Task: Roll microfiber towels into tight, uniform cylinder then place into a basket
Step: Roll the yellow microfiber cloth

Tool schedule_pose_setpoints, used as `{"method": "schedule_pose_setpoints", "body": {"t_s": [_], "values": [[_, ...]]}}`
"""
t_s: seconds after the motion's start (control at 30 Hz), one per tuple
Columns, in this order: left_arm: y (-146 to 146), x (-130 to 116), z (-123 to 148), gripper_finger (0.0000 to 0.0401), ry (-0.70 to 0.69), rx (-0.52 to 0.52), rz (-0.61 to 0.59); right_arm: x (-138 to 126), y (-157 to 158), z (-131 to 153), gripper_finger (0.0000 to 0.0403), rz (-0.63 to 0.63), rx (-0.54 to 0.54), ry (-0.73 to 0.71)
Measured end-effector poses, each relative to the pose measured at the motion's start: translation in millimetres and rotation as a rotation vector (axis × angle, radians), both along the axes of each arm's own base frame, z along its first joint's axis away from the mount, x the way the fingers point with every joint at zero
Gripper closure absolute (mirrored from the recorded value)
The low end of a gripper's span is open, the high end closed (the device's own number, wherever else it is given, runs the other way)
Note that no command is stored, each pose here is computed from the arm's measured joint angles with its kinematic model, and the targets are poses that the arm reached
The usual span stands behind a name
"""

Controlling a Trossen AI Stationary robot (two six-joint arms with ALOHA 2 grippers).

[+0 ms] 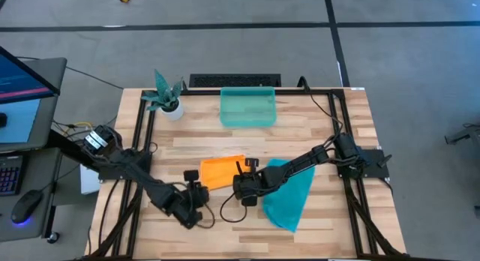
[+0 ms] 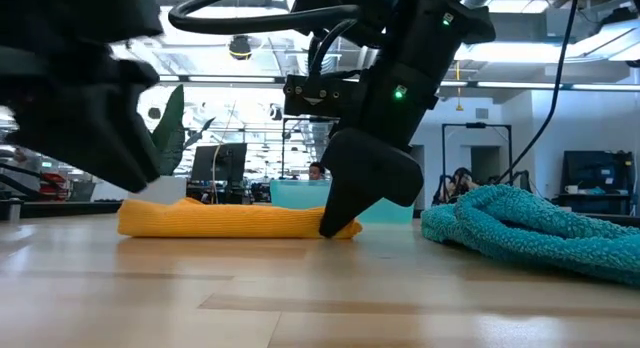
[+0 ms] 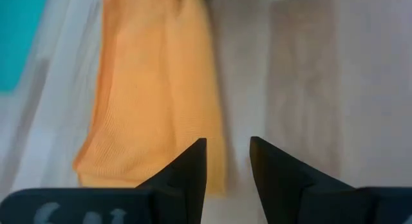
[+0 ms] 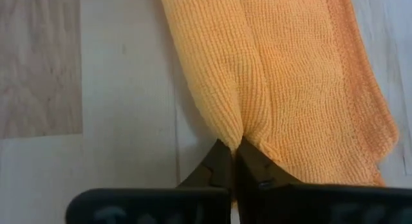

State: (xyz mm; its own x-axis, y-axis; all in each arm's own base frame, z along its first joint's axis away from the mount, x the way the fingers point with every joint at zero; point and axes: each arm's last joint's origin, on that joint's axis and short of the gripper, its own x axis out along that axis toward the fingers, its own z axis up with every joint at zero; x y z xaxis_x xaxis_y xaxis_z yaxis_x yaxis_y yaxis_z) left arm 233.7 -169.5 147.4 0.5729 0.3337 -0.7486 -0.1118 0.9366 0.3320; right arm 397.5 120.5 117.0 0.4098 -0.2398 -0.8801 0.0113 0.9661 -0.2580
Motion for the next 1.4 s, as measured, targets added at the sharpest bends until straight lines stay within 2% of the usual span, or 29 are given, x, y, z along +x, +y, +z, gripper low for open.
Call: {"method": "schedule_pose_setpoints", "body": {"t_s": [0.13,0.23,0.37,0.63,1.0,1.23,1.4], "values": [[-11,-8,1,0.029,-0.017,0.07,-0.077,0,0,0,0.0378,0.0,0.001,0.0],[-11,-9,2,0.029,-0.032,0.102,-0.083,0,0,0,0.0388,0.0,0.001,0.0],[-7,-4,-1,0.029,-0.031,0.113,-0.058,0,0,0,0.0392,0.0,0.002,0.001],[0,5,-27,0.029,0.039,0.176,-0.026,0,0,0,0.0384,0.002,0.005,0.002],[15,14,-34,0.0289,0.102,0.145,0.03,0,0,0,0.0384,0.006,0.016,0.007],[22,20,-53,0.029,0.146,0.199,0.075,0,0,0,0.0388,0.007,0.02,0.008],[24,17,-55,0.03,0.138,0.201,0.126,-1,1,0,0.0387,0.013,0.035,0.013]]}}
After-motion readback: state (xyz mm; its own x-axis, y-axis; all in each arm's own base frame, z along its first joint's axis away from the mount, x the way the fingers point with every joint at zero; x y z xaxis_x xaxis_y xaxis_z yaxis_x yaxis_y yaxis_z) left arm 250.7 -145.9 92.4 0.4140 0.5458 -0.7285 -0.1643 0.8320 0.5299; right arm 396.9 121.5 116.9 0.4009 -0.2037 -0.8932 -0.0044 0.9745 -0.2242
